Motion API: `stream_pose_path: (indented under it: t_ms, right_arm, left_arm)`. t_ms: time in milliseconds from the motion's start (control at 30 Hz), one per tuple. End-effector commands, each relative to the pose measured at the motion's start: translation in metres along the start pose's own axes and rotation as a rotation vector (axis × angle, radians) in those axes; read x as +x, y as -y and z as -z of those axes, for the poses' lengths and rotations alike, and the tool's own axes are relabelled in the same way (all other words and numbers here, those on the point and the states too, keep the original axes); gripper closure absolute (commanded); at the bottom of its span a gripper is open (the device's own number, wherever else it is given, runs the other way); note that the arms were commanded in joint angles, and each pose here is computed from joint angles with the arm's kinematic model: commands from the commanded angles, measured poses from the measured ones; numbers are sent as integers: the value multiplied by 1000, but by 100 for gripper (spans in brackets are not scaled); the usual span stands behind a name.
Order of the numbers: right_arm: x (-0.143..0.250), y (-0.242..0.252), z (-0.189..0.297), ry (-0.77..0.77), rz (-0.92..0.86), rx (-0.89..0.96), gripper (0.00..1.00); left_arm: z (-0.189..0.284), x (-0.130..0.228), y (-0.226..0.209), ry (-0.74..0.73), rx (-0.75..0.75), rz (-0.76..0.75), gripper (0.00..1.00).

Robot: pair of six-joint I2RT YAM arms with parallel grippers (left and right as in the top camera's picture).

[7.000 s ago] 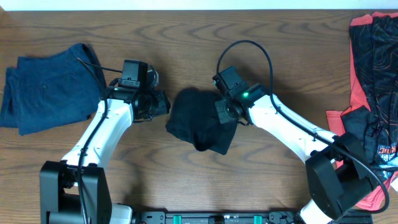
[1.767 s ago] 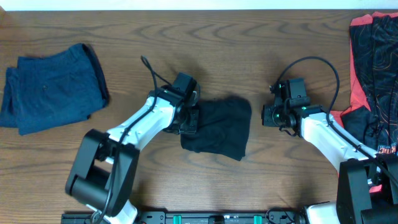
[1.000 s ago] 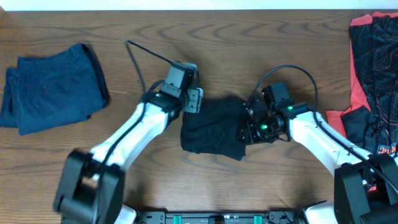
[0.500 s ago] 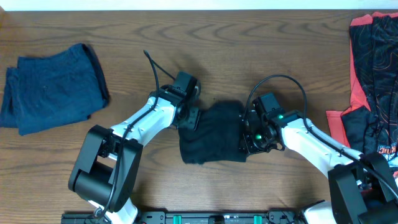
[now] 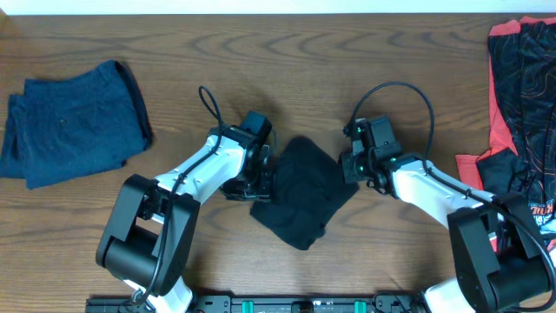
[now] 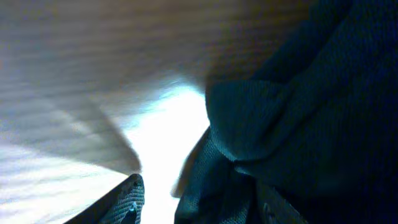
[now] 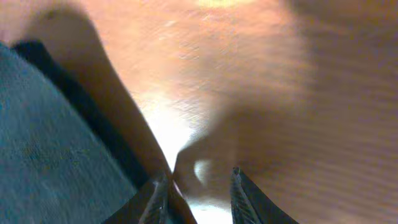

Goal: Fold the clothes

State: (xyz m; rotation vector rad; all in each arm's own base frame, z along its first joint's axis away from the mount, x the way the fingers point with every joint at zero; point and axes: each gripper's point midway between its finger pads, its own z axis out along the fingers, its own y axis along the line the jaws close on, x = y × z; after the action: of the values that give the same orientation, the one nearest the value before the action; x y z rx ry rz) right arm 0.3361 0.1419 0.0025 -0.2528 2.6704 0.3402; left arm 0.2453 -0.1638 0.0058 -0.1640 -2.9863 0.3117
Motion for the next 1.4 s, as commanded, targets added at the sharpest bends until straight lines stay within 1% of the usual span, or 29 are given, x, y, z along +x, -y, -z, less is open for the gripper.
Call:
stream_pose_path:
  t_ms: [0,67,100,133,200,300,433,500,667,767,900,1033,1200,1367]
  right_arm:
    - [-29,16,8,57,-23,46,64]
    - [-38,18,16,49,-37,49,63]
    - [-40,18,22,29,-44,48,62]
    - [-40,18,29,4,-51,50,61]
    - [-35,16,45,-55,-73,60,63]
    - [-22,8,71,-127,-142,48,63]
    - [2,-16,96,-216,-235,-62,63]
    - [15,-22,100,-255,-254,-83,63]
    - [49,-41,93,-348,-245,-150,62]
    - [65,-54,82,-366,-234,-196,62]
    - [86,-68,72,-396,-241,-239,62]
    - [92,-80,66,-383,-222,-286,62]
    - [93,-81,64,-382,-235,-284,63]
    - [94,-80,63,-383,-235,-280,69]
  left_arm:
    - [-6,-3,17,-7,98,41,40]
    - [-5,-12,18,31,107,33,40]
    - [-3,-17,16,46,96,35,40]
    - [-1,-21,12,60,75,41,41]
    - [8,-28,0,92,27,57,41]
    - [27,-39,-10,160,-3,66,40]
    - [50,-44,-10,230,20,67,40]
    - [60,-44,-6,260,35,56,40]
    - [74,-41,21,285,141,-67,40]
    - [68,-39,27,275,136,-157,40]
    - [57,-33,34,244,127,-209,40]
    - [51,-30,41,242,125,-259,39]
    - [47,-29,46,244,127,-278,40]
    - [36,-25,43,231,124,-278,39]
